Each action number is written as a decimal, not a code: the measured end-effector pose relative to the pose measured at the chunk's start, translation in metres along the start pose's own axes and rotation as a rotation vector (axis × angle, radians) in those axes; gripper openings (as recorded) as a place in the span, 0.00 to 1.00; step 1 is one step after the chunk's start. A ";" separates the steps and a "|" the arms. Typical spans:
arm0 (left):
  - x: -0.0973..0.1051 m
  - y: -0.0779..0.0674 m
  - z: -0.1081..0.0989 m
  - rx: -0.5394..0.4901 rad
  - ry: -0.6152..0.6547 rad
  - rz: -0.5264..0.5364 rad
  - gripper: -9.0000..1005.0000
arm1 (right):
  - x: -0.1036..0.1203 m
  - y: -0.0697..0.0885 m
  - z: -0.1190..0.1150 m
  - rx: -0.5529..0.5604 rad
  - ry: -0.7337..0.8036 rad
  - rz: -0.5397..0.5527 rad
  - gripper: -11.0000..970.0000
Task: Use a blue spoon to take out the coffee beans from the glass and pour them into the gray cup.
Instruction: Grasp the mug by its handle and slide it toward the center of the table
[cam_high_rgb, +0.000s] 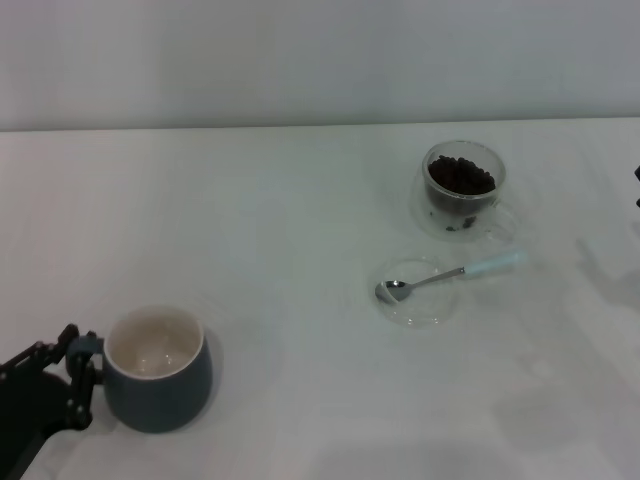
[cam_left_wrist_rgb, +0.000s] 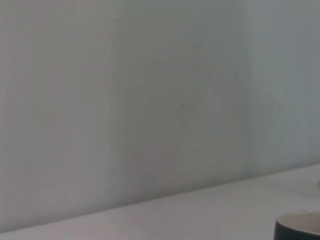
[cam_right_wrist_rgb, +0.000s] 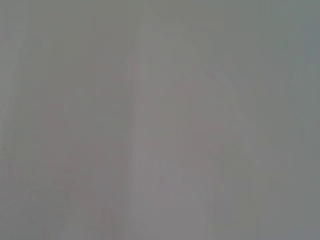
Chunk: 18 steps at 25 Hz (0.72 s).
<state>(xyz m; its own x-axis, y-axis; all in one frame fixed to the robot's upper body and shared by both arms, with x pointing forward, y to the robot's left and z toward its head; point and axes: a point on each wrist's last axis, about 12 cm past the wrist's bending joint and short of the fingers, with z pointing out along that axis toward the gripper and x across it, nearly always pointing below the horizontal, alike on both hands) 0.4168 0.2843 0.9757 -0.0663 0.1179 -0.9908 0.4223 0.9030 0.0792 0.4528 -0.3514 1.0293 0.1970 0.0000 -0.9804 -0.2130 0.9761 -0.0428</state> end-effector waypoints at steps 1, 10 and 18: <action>-0.001 -0.001 0.002 0.002 -0.006 -0.003 0.22 | 0.000 0.000 0.000 0.000 0.002 0.000 0.90; -0.014 -0.019 0.045 0.081 -0.025 0.020 0.16 | 0.001 0.001 0.003 0.000 0.008 0.002 0.90; -0.020 -0.034 0.064 0.145 -0.026 0.070 0.16 | 0.001 0.001 0.003 0.000 0.009 0.005 0.90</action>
<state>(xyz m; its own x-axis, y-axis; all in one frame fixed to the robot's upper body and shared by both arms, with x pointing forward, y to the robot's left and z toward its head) 0.4623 0.2250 0.9860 -0.0094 0.1662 -0.9860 0.5515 0.8234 0.1336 0.4553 -0.3497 1.0283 0.1872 0.0033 -0.9823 -0.2140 0.9761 -0.0375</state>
